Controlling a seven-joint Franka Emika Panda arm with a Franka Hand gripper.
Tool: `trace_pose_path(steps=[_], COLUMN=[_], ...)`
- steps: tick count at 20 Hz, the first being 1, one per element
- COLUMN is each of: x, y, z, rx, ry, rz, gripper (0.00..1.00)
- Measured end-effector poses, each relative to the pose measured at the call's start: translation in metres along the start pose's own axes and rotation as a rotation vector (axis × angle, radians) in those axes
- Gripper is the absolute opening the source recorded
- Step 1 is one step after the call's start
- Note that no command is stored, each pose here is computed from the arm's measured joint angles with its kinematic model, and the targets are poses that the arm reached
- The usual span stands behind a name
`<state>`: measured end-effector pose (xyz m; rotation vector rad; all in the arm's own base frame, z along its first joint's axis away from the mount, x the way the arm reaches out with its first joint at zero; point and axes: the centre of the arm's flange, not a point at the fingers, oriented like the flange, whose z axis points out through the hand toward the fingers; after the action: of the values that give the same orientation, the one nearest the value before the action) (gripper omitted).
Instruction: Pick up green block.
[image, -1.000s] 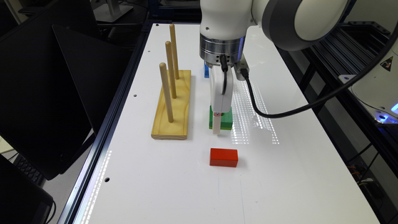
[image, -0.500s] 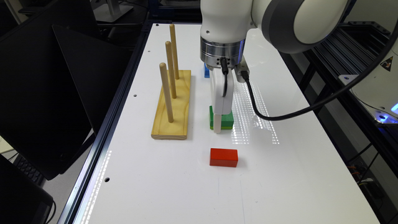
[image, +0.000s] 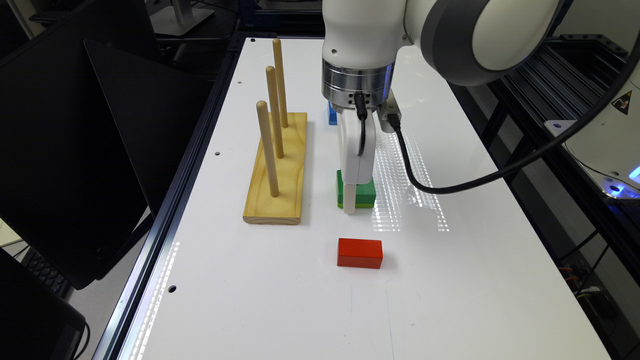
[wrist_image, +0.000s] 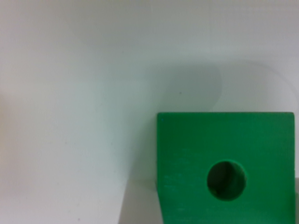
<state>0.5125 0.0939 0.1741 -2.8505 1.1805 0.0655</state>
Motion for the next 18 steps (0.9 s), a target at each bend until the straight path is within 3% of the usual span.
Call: trace_pose_path(steps=[7, 13, 18], x=[0.0002, 0.0008, 0.0005], y=[0.000, -0.003, -0.005], z=[-0.002, -0.016, -0.036], rx=[0.0022, 0.0111, 0.0096], ry=[0.0021, 0.0141, 0.0215], rz=[-0.0004, -0.0035, -0.0062], gripper=[0.00, 0.00, 0.00])
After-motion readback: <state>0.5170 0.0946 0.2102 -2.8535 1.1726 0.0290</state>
